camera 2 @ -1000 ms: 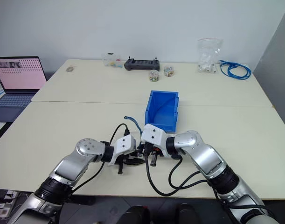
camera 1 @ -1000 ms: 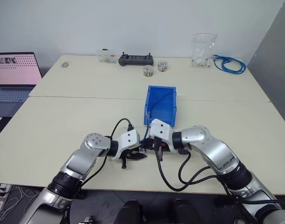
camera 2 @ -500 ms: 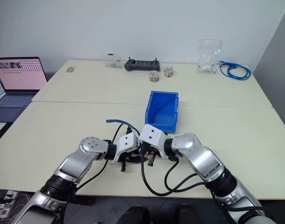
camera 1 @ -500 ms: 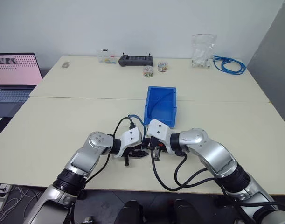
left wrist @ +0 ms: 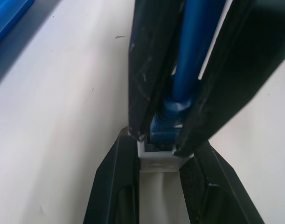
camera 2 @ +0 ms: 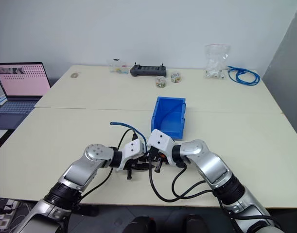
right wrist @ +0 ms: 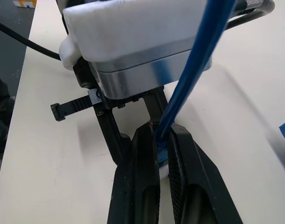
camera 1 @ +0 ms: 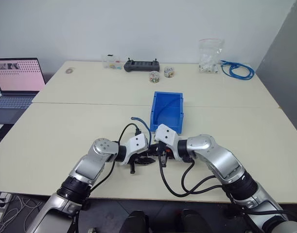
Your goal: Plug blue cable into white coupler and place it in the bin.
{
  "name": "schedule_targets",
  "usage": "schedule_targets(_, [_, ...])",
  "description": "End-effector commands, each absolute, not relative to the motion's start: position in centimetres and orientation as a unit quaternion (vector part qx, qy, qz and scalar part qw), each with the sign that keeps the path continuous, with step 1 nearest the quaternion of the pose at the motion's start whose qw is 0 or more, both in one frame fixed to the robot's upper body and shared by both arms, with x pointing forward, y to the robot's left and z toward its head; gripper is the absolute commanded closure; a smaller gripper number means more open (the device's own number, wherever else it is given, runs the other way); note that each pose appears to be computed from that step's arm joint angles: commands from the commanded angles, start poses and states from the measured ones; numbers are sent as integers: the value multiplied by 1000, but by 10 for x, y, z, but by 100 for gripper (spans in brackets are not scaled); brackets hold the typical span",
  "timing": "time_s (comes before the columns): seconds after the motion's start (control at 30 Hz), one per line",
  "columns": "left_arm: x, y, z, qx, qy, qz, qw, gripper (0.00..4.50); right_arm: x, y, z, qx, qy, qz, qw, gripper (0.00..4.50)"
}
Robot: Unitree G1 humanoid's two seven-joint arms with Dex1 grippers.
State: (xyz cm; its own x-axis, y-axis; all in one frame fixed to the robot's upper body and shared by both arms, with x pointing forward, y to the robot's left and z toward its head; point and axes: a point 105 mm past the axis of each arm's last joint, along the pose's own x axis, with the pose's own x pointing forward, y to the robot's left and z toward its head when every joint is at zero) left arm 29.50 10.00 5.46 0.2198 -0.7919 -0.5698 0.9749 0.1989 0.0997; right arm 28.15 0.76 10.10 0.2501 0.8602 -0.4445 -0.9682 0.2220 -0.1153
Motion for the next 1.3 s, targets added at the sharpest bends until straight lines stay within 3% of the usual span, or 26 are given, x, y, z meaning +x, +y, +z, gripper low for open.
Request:
schedule_targets(0.03, [287, 105, 42, 211, 222, -586, 750, 371, 283, 4, 97, -148, 158, 593, 776, 450])
schedule_targets(0.07, [286, 108, 42, 209, 220, -584, 753, 315, 287, 1, 105, -142, 144, 585, 785, 450])
schedule_targets(0.23, [287, 119, 50, 201, 192, -566, 776, 212, 295, -7, 132, -120, 104, 565, 809, 450])
schedule_targets(0.43, [295, 145, 83, 166, 128, -505, 837, 90, 303, -23, 175, -84, 62, 541, 835, 450])
schedule_targets(0.63, [287, 154, 112, 144, 99, -495, 851, 90, 335, -45, 230, -22, 33, 522, 852, 450])
schedule_targets(0.87, [293, 139, 146, 135, 54, -503, 852, 90, 399, -45, 229, -113, 74, 501, 855, 450])
schedule_targets(0.93, [296, 137, 153, 152, 45, -499, 852, 85, 415, -41, 217, -171, 103, 497, 845, 380])
schedule_targets(1.03, [306, 135, 161, 179, 27, -485, 856, 85, 432, -39, 207, -238, 129, 484, 832, 309])
schedule_targets(1.3, [330, 133, 179, 181, -7, -442, 878, 85, 435, -32, 237, -237, 104, 508, 821, 118])
